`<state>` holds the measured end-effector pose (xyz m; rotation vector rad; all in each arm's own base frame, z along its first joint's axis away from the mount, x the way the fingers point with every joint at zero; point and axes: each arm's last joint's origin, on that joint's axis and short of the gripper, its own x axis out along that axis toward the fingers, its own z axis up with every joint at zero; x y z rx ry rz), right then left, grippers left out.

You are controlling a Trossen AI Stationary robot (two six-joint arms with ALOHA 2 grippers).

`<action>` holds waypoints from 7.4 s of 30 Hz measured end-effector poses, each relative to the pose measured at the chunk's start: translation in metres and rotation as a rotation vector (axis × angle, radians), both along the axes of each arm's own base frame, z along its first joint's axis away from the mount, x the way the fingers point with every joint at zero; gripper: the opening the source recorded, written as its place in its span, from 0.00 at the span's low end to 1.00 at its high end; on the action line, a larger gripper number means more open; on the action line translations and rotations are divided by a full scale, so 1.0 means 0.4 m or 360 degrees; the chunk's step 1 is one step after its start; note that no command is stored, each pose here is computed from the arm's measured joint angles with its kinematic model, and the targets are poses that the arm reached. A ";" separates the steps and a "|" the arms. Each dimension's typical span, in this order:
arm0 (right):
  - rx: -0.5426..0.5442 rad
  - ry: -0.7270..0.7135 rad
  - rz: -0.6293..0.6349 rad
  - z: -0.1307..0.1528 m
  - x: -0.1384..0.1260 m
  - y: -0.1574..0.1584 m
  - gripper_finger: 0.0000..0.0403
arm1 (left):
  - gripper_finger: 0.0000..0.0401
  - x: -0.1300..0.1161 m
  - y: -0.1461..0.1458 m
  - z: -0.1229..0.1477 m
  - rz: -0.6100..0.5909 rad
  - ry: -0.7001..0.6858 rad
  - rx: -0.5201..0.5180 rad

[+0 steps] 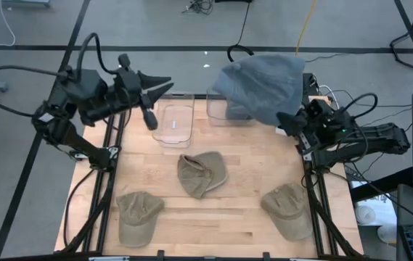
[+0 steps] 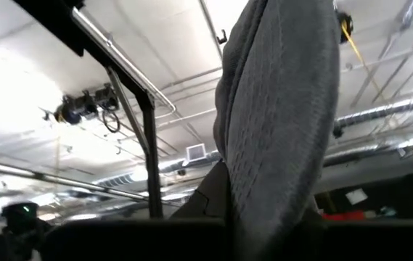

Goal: Pick & Place hat
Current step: Put the blue cap into the right transparent bin

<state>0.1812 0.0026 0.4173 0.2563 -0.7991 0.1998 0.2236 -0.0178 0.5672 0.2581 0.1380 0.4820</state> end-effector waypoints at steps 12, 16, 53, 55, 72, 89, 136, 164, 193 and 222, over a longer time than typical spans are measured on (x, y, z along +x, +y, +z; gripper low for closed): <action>-0.0172 -0.0027 -0.0120 0.026 0.048 0.002 0.00 | 0.21 0.002 0.036 -0.014 -0.0427 0.0030 -0.0265; -0.0302 -0.0032 -0.0070 0.066 0.083 0.008 0.00 | 0.34 0.003 0.056 -0.015 -0.0460 0.0015 -0.0348; -0.0631 -0.0109 0.0006 0.175 0.251 0.021 0.00 | 0.70 0.205 0.065 -0.027 -0.1142 -0.0275 -0.0355; -0.0631 -0.0092 0.0009 0.173 0.253 0.021 0.00 | 0.70 0.222 0.065 -0.028 -0.1166 -0.0309 -0.0341; -0.0644 -0.0056 -0.0001 0.170 0.256 0.021 0.01 | 0.29 0.241 0.054 -0.033 -0.1310 -0.0335 -0.0413; -0.0534 0.0312 0.0047 0.141 0.272 0.017 0.29 | 0.02 0.191 0.081 -0.035 -0.1482 -0.0159 -0.0531; 0.0014 0.1290 0.0108 0.080 0.175 -0.068 0.81 | 0.02 0.039 0.003 -0.165 -0.1356 0.0973 -0.1042; 0.0121 0.1401 0.0475 0.047 0.228 -0.015 0.80 | 0.02 0.175 -0.026 -0.235 -0.1304 0.1080 -0.1032; 0.0082 0.1397 0.0650 0.038 0.229 -0.008 0.06 | 0.02 0.174 -0.021 -0.236 -0.1257 0.1086 -0.1008; -0.0138 0.0875 0.0324 0.141 0.136 0.055 0.02 | 0.40 0.030 0.089 -0.207 -0.0275 0.1132 -0.0902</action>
